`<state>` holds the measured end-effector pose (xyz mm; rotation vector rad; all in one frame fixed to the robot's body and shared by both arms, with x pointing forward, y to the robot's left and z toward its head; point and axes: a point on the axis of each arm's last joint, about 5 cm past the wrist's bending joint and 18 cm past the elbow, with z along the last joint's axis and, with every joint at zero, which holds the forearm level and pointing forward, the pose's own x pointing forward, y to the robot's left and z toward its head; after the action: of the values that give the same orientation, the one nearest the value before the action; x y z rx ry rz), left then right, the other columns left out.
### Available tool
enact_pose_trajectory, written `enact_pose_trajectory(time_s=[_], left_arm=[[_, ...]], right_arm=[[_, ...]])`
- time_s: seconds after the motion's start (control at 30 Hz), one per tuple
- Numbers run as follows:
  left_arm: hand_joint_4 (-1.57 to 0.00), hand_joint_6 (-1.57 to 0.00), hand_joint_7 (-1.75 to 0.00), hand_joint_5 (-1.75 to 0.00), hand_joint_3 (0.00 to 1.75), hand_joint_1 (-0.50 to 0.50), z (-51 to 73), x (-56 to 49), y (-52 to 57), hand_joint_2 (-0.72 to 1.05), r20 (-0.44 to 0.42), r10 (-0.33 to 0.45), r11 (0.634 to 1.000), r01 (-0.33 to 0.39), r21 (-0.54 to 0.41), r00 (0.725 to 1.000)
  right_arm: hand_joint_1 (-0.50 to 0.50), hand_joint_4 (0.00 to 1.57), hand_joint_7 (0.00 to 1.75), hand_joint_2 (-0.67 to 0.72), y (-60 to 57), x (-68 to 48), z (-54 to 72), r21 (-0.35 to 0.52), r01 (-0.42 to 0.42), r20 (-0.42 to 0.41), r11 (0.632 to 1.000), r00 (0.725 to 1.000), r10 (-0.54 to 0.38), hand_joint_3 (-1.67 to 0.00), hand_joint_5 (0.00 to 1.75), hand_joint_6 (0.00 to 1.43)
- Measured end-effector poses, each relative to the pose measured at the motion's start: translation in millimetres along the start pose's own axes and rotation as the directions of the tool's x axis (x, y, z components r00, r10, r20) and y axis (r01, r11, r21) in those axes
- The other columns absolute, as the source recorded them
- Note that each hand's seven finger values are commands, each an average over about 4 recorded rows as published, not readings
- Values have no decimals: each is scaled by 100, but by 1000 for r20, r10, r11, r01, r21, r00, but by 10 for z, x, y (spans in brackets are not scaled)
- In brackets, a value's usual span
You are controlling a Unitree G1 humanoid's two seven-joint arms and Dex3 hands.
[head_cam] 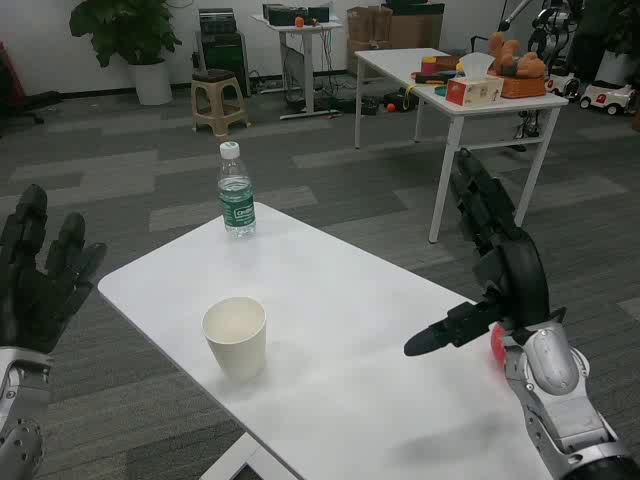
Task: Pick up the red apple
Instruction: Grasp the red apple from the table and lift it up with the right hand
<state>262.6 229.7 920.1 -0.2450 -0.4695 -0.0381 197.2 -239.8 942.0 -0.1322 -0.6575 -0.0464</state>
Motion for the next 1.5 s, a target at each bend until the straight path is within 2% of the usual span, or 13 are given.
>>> enact_pose_trajectory(time_s=[0.07, 0.13, 0.2, 0.27, 0.33, 0.47, 0.6, 0.8, 1.0, 1.13, 1.23, 1.5], left_arm=[[0, 0, 0, -21, 4, -50, 21, 45, -59, -55, 23, -5, 1000, 5, 10, 1000], [0, 0, 0, -21, 7, -50, 94, 157, -195, -55, 93, -37, 999, 35, 23, 995], [0, 0, 0, -21, 7, -50, 197, 277, -312, -50, 180, -80, 997, 77, 26, 980], [0, 0, 0, -21, 4, -50, 267, 338, -344, -50, 227, -98, 995, 94, 31, 969], [0, 0, 0, -21, 2, -50, 296, 345, -311, -55, 229, -101, 995, 93, 48, 968], [0, 0, 0, -21, 4, -50, 349, 351, -232, -53, 221, -104, 993, 87, 86, 970], [0, 0, 0, -21, 4, -50, 364, 356, -235, -46, 227, -108, 992, 90, 87, 968], [0, 0, 0, -21, 9, -50, 372, 360, -243, -46, 230, -112, 992, 95, 86, 967], [0, 0, 0, -21, 4, -50, 353, 352, -237, -46, 195, -123, 990, 107, 87, 973], [0, 0, 0, -21, 4, -50, 310, 306, -210, -46, 143, -132, 989, 120, 88, 981], [0, 0, 0, -21, 4, -50, 262, 246, -177, -39, 95, -128, 989, 120, 87, 987], [0, 0, 0, -21, 2, -50, 188, 201, -144, -37, 52, -109, 991, 104, 85, 993]], right_arm=[[-46, 0, 0, 63, 12, 90, -13, 12, -8, 23, 1000, 1000, 8, 0, 0, 0], [-46, 0, 0, 60, 46, 301, 12, 28, -34, 95, 999, 995, 31, 0, 0, 0], [-46, 0, 0, 60, 76, 488, 97, 32, -61, 182, 998, 982, 54, 0, 0, 0], [-46, 0, 0, 60, 81, 556, 152, 25, -73, 224, 997, 972, 65, 0, 0, 0], [-46, 0, 0, 60, 62, 550, 160, 11, -79, 221, 997, 972, 75, 0, 0, 0], [-46, 0, 0, 60, 11, 537, 182, -15, -80, 218, 997, 973, 81, 0, 0, 0], [-46, 0, 0, 58, 5, 541, 198, -18, -78, 226, 997, 971, 80, 0, 0, 0], [-46, 0, 0, 53, 6, 541, 198, -18, -79, 224, 997, 971, 81, 0, 0, 0], [-46, 0, 0, 47, -10, 525, 191, -29, -100, 205, 995, 973, 103, 0, 0, 0], [-46, 0, 0, 47, -64, 462, 178, -52, -115, 169, 992, 978, 123, 0, 0, 0], [-46, 0, 0, 47, -145, 377, 166, -75, -99, 129, 992, 986, 108, 0, 0, 0], [-46, 0, 0, 47, -288, 192, 216, -101, -47, 97, 994, 994, 57, 0, 0, 0]])
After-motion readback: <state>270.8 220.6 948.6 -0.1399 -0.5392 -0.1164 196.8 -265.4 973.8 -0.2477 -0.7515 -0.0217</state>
